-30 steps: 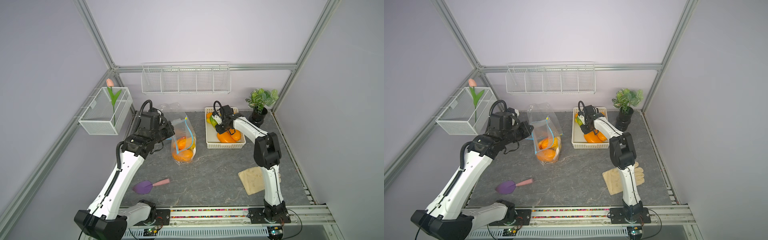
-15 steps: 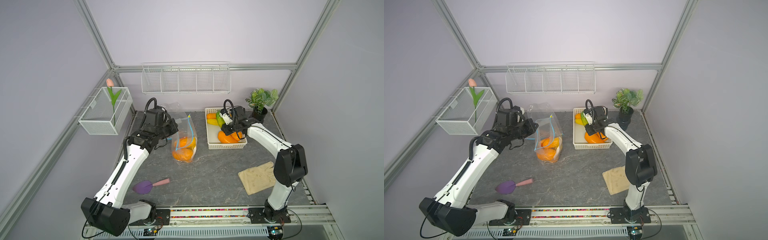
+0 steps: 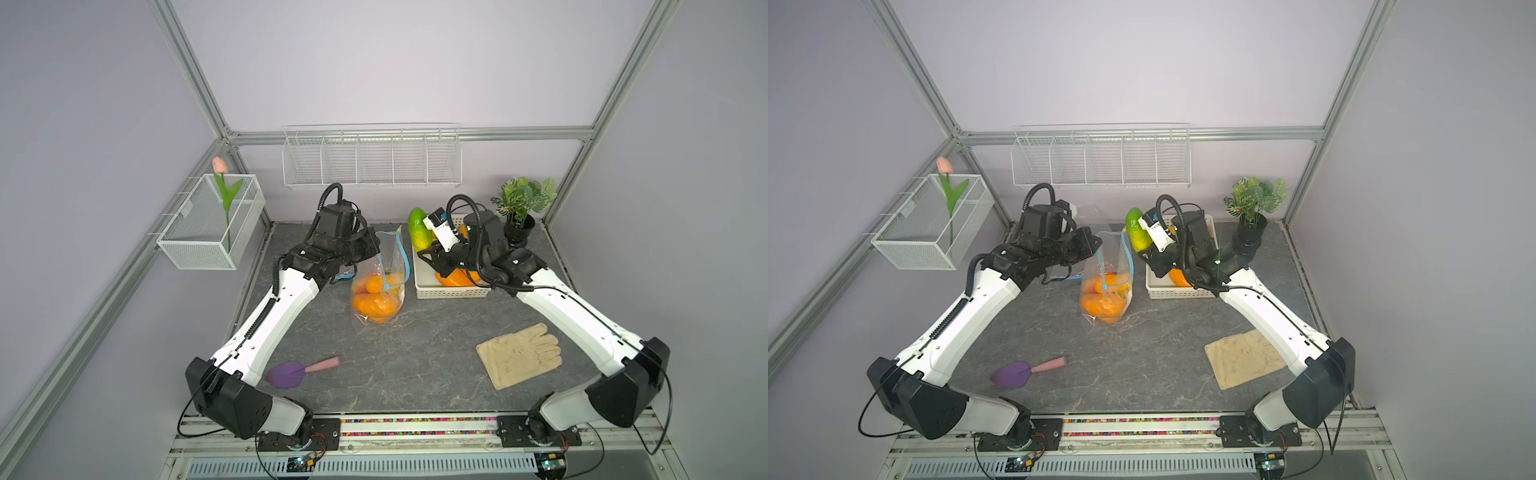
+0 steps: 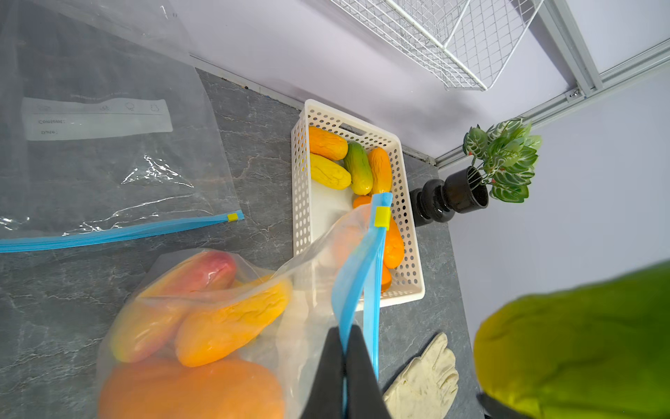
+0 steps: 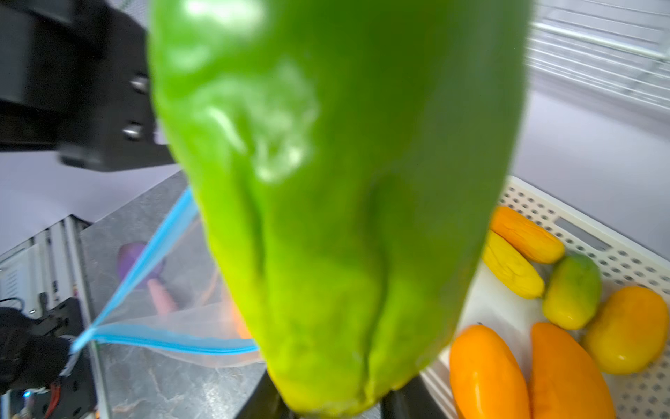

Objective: Place the mango in a zip-top bag and seal the zipper
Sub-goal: Place the mango in the zipper food storage bag.

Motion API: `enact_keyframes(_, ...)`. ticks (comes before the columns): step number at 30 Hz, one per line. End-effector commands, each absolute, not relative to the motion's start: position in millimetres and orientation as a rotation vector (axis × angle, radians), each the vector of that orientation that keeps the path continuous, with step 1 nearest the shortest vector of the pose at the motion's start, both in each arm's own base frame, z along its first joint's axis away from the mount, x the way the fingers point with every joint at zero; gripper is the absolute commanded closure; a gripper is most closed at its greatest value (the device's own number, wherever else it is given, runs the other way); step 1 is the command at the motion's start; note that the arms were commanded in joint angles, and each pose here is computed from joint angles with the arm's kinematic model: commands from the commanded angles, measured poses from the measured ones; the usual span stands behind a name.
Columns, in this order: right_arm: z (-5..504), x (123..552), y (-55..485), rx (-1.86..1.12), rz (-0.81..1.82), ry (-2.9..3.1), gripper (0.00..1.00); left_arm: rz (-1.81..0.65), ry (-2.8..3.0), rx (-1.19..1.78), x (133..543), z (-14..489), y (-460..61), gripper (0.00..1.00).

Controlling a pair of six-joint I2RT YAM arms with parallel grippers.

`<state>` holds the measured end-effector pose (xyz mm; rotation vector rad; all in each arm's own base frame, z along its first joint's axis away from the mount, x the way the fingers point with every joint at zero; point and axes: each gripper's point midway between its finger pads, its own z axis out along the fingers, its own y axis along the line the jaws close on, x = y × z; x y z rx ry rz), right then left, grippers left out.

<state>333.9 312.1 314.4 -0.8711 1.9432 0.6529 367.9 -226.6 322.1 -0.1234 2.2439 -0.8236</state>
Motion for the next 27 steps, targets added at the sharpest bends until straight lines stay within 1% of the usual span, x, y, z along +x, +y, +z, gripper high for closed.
enact_keyframes(1, 301, 325, 339, -0.918, 0.729, 1.956, 0.8, -0.854, 2.18, -0.12, 367, 343, -226, 1.0)
enact_keyframes(6, 281, 314, 368, -1.018, 0.761, 1.971, 0.79, -0.835, 2.173, -0.132, 360, 340, -218, 1.0)
enact_keyframes(9, 269, 311, 373, -1.047, 0.772, 2.004, 0.75, -0.821, 2.183, -0.136, 358, 336, -215, 1.0)
enact_keyframes(14, 257, 310, 375, -1.065, 0.777, 2.033, 0.57, -0.807, 2.184, -0.14, 355, 335, -212, 1.0)
enact_keyframes(15, 257, 310, 375, -1.066, 0.775, 2.033, 0.49, -0.802, 2.182, -0.143, 354, 335, -210, 1.0)
enact_keyframes(16, 256, 310, 375, -1.067, 0.77, 2.037, 0.39, -0.796, 2.183, -0.144, 354, 335, -209, 1.0)
enact_keyframes(17, 257, 310, 375, -1.072, 0.77, 2.034, 0.33, -0.793, 2.18, -0.143, 353, 336, -209, 1.0)
enact_keyframes(20, 259, 311, 375, -1.082, 0.76, 2.032, 0.21, -0.789, 2.176, -0.141, 352, 338, -207, 1.0)
enact_keyframes(24, 264, 314, 373, -1.074, 0.736, 2.031, 0.2, -0.776, 2.169, -0.141, 351, 343, -204, 1.0)
enact_keyframes(27, 285, 313, 365, -1.023, 0.728, 2.022, 0.2, -0.769, 2.165, -0.128, 351, 347, -203, 1.0)
